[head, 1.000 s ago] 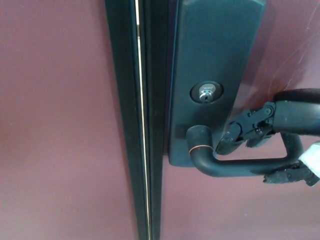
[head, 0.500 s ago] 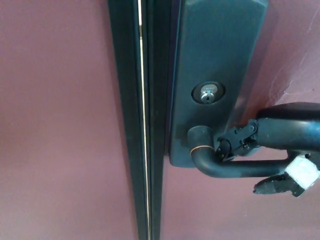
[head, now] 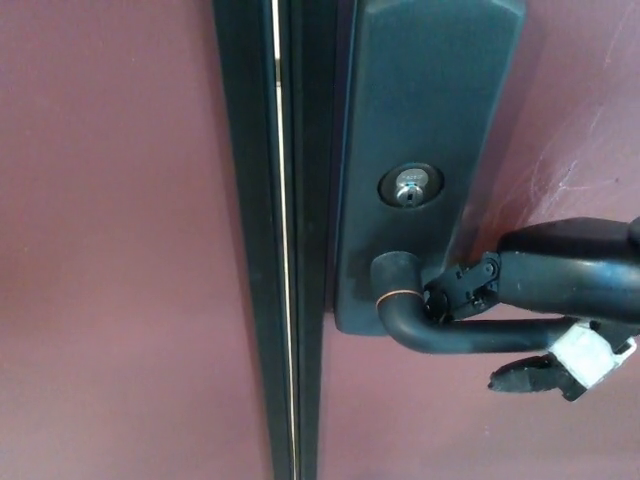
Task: The robot walks towards the door handle and put its right hand on it and twist the handle
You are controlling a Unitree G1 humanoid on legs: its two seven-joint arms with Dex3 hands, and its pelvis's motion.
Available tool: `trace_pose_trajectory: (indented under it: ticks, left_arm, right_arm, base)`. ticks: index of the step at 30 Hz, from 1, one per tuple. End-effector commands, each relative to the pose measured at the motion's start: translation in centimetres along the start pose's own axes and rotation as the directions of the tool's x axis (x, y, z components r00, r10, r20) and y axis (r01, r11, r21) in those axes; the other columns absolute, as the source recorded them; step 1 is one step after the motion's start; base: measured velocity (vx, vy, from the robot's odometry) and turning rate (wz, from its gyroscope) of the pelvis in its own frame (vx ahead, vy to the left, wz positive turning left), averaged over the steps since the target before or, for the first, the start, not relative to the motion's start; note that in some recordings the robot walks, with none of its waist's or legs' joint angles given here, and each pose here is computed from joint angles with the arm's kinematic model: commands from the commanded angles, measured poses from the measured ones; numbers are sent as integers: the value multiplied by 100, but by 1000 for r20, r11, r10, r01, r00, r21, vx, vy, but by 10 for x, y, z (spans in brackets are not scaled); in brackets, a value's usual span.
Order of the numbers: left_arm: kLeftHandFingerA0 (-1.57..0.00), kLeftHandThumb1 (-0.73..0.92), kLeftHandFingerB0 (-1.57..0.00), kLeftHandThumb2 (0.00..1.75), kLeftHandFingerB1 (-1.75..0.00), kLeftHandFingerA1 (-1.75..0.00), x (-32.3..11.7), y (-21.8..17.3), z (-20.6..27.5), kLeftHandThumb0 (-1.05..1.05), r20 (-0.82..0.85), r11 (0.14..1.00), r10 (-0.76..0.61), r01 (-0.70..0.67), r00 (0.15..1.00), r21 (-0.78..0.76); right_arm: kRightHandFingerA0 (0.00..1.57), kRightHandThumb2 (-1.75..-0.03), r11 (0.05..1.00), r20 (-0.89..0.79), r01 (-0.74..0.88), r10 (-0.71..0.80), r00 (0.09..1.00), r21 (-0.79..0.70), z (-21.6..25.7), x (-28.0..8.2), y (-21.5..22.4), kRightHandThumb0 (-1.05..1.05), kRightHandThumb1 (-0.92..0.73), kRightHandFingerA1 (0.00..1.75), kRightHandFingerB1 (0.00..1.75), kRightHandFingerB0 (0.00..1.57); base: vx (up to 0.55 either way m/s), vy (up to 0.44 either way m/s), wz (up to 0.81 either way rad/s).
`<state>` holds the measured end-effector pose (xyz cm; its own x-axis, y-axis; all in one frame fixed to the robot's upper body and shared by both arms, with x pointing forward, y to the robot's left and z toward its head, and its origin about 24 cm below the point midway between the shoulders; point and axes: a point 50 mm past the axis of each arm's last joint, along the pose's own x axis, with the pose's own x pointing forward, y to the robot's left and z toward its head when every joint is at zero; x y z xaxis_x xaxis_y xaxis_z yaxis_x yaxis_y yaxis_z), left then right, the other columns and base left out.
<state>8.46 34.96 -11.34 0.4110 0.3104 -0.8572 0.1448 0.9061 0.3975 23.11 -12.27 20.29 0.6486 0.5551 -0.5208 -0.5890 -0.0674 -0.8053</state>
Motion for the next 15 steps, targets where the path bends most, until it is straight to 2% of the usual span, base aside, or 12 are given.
trace_pose_trajectory:
  ticks: [1,2,3,4,6,10,11,15]
  left_arm:
    - [-67,49,-47,77,-51,-60,-1,2,-2,-43,-11,1000,-3,3,1000,-3]
    - [-67,49,-47,77,-51,-60,-1,3,-1,-43,-8,1000,0,0,1000,-1]
    - [-67,49,-47,77,-51,-60,-1,3,0,-43,-5,1000,-1,1,1000,4]
    - [-67,49,-47,77,-51,-60,0,4,0,-43,-3,1000,0,0,1000,6]
    - [-67,49,-47,77,-51,-60,0,4,0,-43,-9,1000,1,-1,1000,7]
    - [-67,49,-47,77,-51,-60,0,4,0,-43,-12,1000,2,-2,1000,7]
    - [-67,49,-47,77,-51,-60,0,4,1,-43,-10,1000,3,-3,1000,5]
    - [-67,49,-47,77,-51,-60,-1,4,-2,-43,-19,1000,-1,1,1000,1]
  right_arm:
    - [64,-61,985,-42,-151,155,987,89,-11,11,25,-23,-74,48,37,44]
    - [64,-61,985,-39,-148,152,988,87,-11,11,24,-23,-74,48,37,44]
    - [75,-61,986,-34,-146,149,988,83,-11,10,24,-15,-74,52,39,48]
    - [78,-61,987,-30,-141,144,989,78,-12,10,23,-11,-74,54,40,51]
    - [84,-62,989,-22,-125,127,992,76,-12,9,22,-1,-76,59,45,62]
    - [84,-62,991,-16,-115,117,993,74,-13,9,22,-1,-76,59,45,62]
    - [85,-62,994,-10,-73,74,997,80,-14,8,20,6,-75,59,50,71]
    - [83,-61,995,-2,-36,36,999,96,-15,6,20,6,-76,58,50,71]
  base:
    - [0,0,0]
    - [0,0,0]
    - [0,0,0]
    - [0,0,0]
    - [0,0,0]
    - [0,0,0]
    - [0,0,0]
    - [0,0,0]
